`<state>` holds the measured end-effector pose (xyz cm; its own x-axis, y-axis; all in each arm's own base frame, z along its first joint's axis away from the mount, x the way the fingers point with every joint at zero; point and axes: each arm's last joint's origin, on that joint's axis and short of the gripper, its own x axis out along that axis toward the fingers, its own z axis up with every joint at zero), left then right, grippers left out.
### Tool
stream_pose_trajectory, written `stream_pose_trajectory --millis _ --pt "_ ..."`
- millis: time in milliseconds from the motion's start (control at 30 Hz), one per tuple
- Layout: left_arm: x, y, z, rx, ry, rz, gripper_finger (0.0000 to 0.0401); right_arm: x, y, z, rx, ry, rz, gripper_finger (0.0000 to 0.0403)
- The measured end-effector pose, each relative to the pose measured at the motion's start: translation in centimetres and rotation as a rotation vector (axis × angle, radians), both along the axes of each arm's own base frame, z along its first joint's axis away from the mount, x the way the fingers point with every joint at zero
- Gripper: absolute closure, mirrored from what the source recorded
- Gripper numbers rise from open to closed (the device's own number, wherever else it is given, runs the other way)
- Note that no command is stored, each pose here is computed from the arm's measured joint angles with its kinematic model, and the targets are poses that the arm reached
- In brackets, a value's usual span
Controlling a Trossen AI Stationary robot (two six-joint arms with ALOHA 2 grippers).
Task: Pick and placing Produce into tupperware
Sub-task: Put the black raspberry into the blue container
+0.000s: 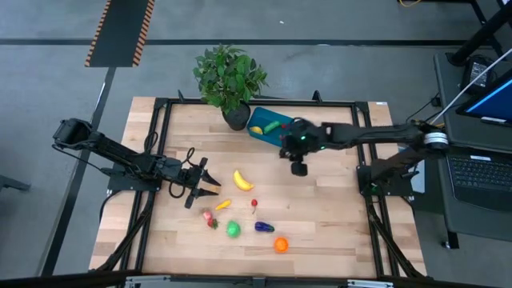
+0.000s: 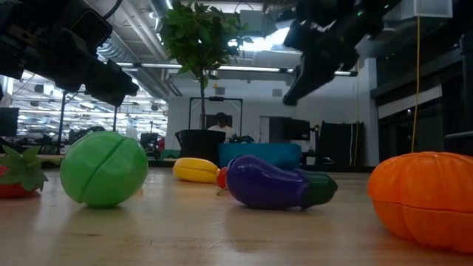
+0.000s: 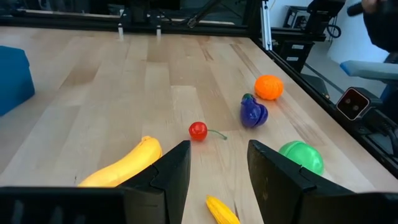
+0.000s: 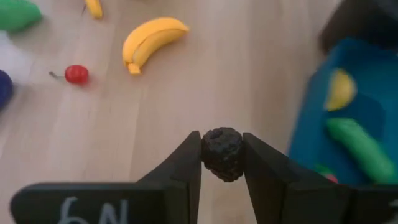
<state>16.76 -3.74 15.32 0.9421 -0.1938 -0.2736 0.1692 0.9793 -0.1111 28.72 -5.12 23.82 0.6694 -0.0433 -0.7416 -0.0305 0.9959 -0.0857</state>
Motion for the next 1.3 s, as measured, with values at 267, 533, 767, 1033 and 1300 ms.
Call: stream_pose_trajectory --millis 267,533,767,1033,1300 --pt "0.0 0.0 0.0 0.001 0.000 0.003 0.0250 -5.0 -0.8 0.3 0.001 -0.076 -0.087 0.0305" --pt "0.0 0.2 0.0 0.011 -0.003 0.041 0.0250 -7.9 -0.7 -1.3 0.038 -0.263 -0.079 0.0305" --pt "0.1 0.3 0.0 0.014 -0.004 0.060 0.0250 -9.1 -0.7 -2.7 0.056 -0.442 -0.005 0.0305" --pt "0.2 0.6 0.2 0.008 -0.027 0.079 0.0250 -9.9 -0.5 -3.8 0.102 -0.678 0.123 0.0305" --pt "0.2 0.8 0.3 0.008 -0.029 0.091 0.0250 -11.1 -0.9 -4.6 0.079 -0.793 0.113 0.0305"
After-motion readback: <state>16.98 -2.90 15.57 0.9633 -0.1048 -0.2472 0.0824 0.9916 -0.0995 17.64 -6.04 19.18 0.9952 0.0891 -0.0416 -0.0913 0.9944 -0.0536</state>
